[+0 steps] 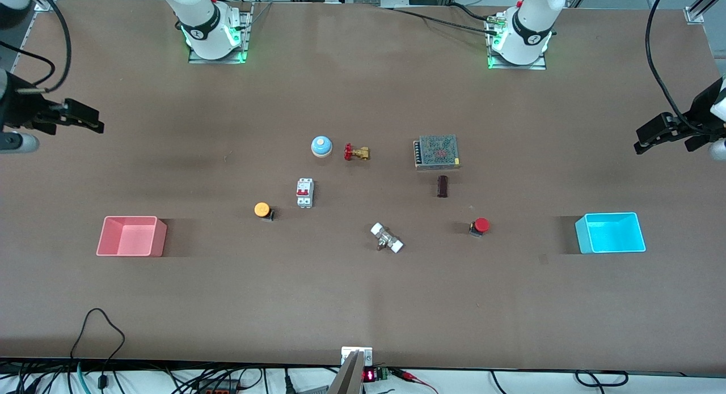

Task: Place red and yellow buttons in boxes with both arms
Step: 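Lower the right gripper to the yellow button while the left gripper reaches the red button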

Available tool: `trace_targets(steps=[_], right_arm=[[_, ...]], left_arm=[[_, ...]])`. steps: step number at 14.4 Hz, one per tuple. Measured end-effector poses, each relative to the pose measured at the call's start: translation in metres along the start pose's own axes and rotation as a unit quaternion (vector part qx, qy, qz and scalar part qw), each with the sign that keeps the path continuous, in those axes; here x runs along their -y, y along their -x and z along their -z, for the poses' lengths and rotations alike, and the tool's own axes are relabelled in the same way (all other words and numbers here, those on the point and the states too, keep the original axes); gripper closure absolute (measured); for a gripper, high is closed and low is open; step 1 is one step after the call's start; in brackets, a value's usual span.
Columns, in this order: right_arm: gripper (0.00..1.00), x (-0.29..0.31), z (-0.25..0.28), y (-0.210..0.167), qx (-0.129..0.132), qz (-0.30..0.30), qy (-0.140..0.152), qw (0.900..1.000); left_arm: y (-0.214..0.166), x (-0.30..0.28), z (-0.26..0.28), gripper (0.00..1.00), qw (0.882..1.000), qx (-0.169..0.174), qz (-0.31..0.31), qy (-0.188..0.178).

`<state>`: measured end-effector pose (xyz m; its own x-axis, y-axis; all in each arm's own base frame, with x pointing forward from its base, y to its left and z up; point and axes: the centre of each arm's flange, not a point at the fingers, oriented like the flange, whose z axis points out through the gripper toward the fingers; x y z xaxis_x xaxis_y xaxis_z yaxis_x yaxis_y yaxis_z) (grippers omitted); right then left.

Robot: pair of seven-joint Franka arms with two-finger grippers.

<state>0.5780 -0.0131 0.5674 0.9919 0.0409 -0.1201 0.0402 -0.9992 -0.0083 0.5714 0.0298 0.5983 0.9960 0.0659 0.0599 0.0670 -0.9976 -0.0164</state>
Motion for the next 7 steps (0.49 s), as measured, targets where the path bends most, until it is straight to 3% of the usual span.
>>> trace_targets(steps=[3, 7], right_arm=[[0.00, 0.033, -0.027, -0.027, -0.011, 0.027, 0.008, 1.000], [0.00, 0.092, -0.075, -0.057, -0.009, 0.053, 0.018, 0.998]], left_arm=[[-0.003, -0.006, -0.016, 0.00, 1.000, 0.015, -0.005, 0.000], [-0.027, -0.043, -0.081, 0.00, 0.999, 0.048, -0.019, 0.017]])
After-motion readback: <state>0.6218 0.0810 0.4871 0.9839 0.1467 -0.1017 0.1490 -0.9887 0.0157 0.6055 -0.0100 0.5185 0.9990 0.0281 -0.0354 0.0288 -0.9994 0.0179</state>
